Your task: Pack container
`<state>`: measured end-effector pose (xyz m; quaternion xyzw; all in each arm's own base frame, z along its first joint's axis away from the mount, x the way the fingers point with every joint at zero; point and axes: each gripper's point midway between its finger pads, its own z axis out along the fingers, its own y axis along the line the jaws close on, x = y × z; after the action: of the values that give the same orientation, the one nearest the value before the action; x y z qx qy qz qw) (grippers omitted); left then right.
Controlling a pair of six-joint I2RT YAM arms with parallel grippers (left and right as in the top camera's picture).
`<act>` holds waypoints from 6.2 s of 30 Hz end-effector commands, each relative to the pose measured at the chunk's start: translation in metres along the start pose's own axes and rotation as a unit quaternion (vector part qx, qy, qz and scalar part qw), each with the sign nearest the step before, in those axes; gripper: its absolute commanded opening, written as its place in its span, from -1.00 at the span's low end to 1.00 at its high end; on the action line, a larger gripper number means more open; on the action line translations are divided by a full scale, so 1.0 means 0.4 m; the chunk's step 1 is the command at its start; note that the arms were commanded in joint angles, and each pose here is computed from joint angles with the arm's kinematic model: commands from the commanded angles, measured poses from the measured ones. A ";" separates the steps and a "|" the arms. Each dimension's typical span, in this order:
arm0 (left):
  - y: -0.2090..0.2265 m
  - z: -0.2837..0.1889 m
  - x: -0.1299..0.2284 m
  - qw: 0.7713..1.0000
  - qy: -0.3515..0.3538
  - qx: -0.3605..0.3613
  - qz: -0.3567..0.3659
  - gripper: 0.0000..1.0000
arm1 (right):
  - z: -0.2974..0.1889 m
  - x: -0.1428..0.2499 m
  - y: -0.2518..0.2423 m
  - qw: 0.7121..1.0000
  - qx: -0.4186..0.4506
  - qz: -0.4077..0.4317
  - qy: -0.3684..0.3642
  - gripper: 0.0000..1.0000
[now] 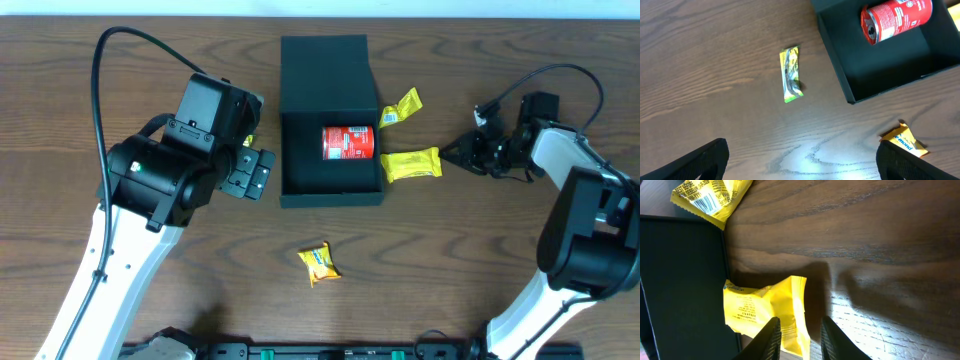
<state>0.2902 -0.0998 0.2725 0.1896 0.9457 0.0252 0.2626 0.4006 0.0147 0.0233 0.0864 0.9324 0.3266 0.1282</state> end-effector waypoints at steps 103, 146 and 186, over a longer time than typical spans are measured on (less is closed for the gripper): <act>0.007 -0.002 -0.015 1.000 -0.009 -0.006 0.004 0.91 | 0.057 -0.013 0.125 0.996 -0.090 -0.008 0.005 -0.97; 0.043 -0.003 -0.004 0.999 0.000 -0.048 0.005 0.91 | -0.057 0.123 0.819 0.958 -0.245 -0.146 0.000 -0.97; 0.048 -0.002 0.006 0.998 0.009 -0.054 0.007 0.91 | 0.142 0.280 0.657 0.999 0.029 -0.027 -0.020 -0.97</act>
<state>0.2926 -0.0843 0.2737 0.1797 0.9450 0.0696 0.2642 0.3326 0.2833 0.1289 0.0428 0.9391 0.3075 0.1471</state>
